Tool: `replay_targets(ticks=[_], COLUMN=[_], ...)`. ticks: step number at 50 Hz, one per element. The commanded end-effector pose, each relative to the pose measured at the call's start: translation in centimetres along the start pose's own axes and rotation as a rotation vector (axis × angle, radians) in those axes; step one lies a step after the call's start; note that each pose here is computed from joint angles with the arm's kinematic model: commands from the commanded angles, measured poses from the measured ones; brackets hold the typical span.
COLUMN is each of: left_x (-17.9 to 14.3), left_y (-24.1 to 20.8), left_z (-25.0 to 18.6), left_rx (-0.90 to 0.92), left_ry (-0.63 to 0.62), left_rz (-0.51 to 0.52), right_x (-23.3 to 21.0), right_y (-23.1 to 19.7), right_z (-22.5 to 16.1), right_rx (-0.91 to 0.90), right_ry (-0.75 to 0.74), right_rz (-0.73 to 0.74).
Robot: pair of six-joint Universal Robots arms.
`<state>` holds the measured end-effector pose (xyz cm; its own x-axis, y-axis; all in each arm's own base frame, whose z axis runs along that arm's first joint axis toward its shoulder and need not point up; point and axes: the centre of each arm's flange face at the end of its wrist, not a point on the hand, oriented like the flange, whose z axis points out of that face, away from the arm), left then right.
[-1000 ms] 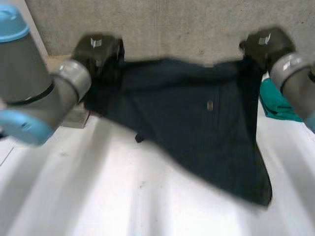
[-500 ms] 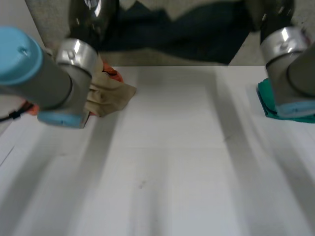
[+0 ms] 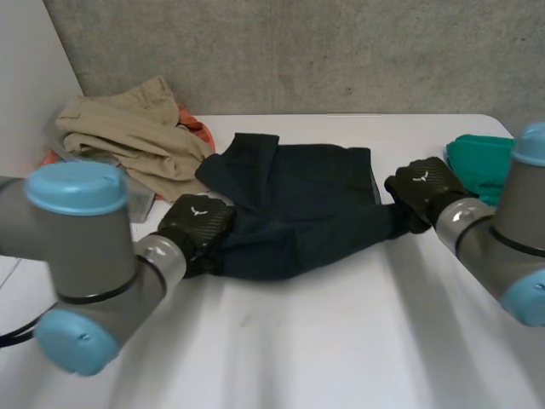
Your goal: Fold the laundry.
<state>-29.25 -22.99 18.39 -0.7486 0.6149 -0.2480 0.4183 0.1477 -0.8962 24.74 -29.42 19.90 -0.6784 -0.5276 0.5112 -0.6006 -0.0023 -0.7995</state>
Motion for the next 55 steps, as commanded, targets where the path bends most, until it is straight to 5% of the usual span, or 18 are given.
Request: replay_targets(ticks=[1, 9, 19, 30, 39, 55], left_x=[0.4, 1.5, 1.2, -3.3, -5.1, -4.2], left_y=[-0.5, 1.4, 1.4, -1.2, 1.8, 5.7], left_z=[-6.2, -11.1, -7.9, -4.2, 2.0, 4.9], left_rx=[-0.094, -0.266, -0.13, 0.043, 0.027, -0.079], left_ry=[0.038, 0.13, 0.065, -0.082, 0.028, 0.092], left_rz=[0.034, 0.181, 0.189, 0.17, 0.128, 0.099], right_x=[-0.8, -1.5, -1.6, -2.2, -2.3, -2.4], right_y=[0.8, 2.3, 2.8, 3.3, 3.5, 3.9], right_z=[-6.3, -10.4, -8.6, -8.2, -8.0, -7.4], right_rx=[-0.177, -0.284, -0.2, -0.174, -0.162, -0.149], right_ry=[-0.121, -0.233, -0.145, -0.125, -0.107, -0.094], right_rz=[-0.172, -0.29, -0.17, -0.155, -0.102, -0.103])
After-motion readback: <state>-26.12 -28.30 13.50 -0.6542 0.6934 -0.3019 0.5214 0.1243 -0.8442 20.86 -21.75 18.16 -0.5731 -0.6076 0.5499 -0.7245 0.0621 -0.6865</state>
